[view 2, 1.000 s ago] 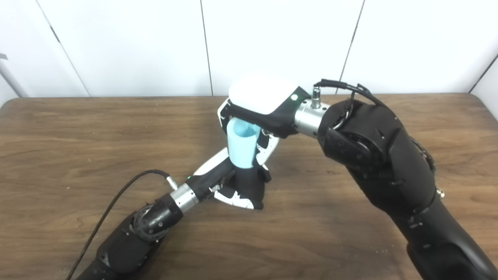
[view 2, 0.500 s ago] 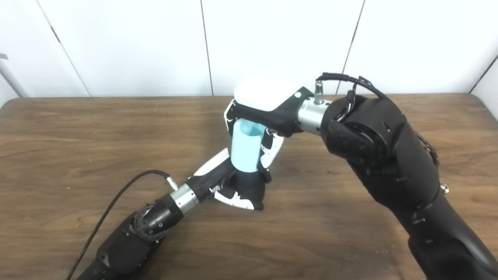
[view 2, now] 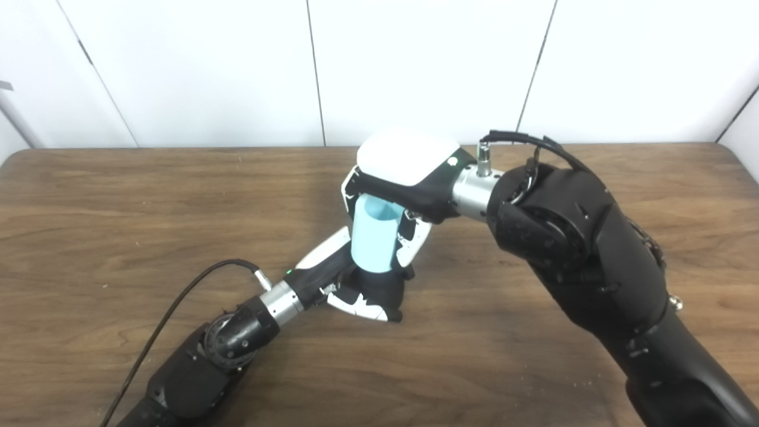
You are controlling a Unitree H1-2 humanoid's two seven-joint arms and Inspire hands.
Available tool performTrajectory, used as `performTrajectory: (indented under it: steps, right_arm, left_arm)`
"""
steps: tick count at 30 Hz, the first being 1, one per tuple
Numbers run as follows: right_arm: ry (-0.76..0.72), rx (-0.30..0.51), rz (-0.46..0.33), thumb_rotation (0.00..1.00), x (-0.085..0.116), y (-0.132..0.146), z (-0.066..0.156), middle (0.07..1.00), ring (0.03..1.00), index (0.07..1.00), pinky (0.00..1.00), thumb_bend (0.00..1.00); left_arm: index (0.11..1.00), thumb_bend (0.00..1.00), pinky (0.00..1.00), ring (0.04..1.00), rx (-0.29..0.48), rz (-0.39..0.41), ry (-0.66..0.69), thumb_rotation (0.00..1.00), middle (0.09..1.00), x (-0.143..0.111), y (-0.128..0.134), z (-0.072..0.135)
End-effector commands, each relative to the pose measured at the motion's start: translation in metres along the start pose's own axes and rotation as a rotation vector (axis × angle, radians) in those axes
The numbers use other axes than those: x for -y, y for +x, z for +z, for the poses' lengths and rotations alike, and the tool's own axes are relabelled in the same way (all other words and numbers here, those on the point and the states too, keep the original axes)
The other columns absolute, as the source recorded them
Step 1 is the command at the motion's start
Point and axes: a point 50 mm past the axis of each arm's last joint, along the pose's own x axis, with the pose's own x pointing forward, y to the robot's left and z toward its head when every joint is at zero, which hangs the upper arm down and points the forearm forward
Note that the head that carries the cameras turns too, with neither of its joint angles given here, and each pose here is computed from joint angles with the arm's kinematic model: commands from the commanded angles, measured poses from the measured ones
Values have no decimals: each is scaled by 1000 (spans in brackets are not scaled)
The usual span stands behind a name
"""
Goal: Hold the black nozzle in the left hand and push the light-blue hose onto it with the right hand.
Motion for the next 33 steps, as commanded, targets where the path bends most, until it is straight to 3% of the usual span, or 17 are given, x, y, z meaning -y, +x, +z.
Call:
performTrajectory:
  steps: [1, 7, 9, 14, 17, 19, 21, 22, 24, 27, 33]
  right_arm:
    - [-34, 31, 17, 0, -3, -3, 3, 485, 361, 518, 174, 514]
    - [-40, 62, 3, 0, -7, -1, 5, 474, 349, 524, 154, 512]
    - [-53, 67, -3, 0, -8, -1, 6, 449, 424, 504, 154, 519]
    - [-155, 79, -28, 0, -12, -4, 13, 483, 443, 486, 137, 521]
    - [-177, 68, -24, 0, -11, -5, 15, 431, 443, 502, 129, 519]
    - [-178, 51, -21, 0, -10, -6, 15, 431, 445, 524, 172, 518]
    - [-180, 48, -38, 199, -8, -7, 15, 637, 546, 676, 387, 889]
    - [-184, 52, -48, 254, -6, -8, 14, 683, 596, 710, 459, 944]
    - [-184, 62, -70, 338, -3, -10, 12, 786, 742, 771, 687, 990]
    - [-169, 80, -127, 389, 3, -12, 9, 861, 839, 799, 863, 1000]
    - [-134, 112, -278, 477, 12, -19, 2, 910, 881, 827, 933, 1000]
  left_arm:
    - [468, 508, 662, 693, -253, -170, 30, 0, 563, 32, -41, -43]
    - [468, 508, 661, 692, -247, -169, 32, 0, 563, 31, -39, -43]
    - [468, 508, 660, 692, -248, -169, 31, 0, 563, 31, -39, -43]
    - [468, 508, 661, 688, -252, -168, 28, 0, 563, 31, -38, -42]
    - [467, 508, 661, 688, -251, -168, 30, 0, 563, 31, -38, -43]
    - [467, 508, 661, 688, -250, -168, 34, 0, 563, 32, -38, -42]
    - [478, 515, 660, 689, -250, -168, 37, 0, 525, 32, -38, -42]
    - [482, 517, 659, 689, -250, -169, 38, 0, 512, 31, -38, -42]
    - [485, 519, 659, 688, -250, -169, 36, 0, 502, 31, -38, -43]
    - [485, 520, 659, 683, -249, -169, 37, 0, 499, 31, -38, -42]
    - [468, 508, 661, 684, -253, -170, 36, 0, 561, 32, -39, -43]
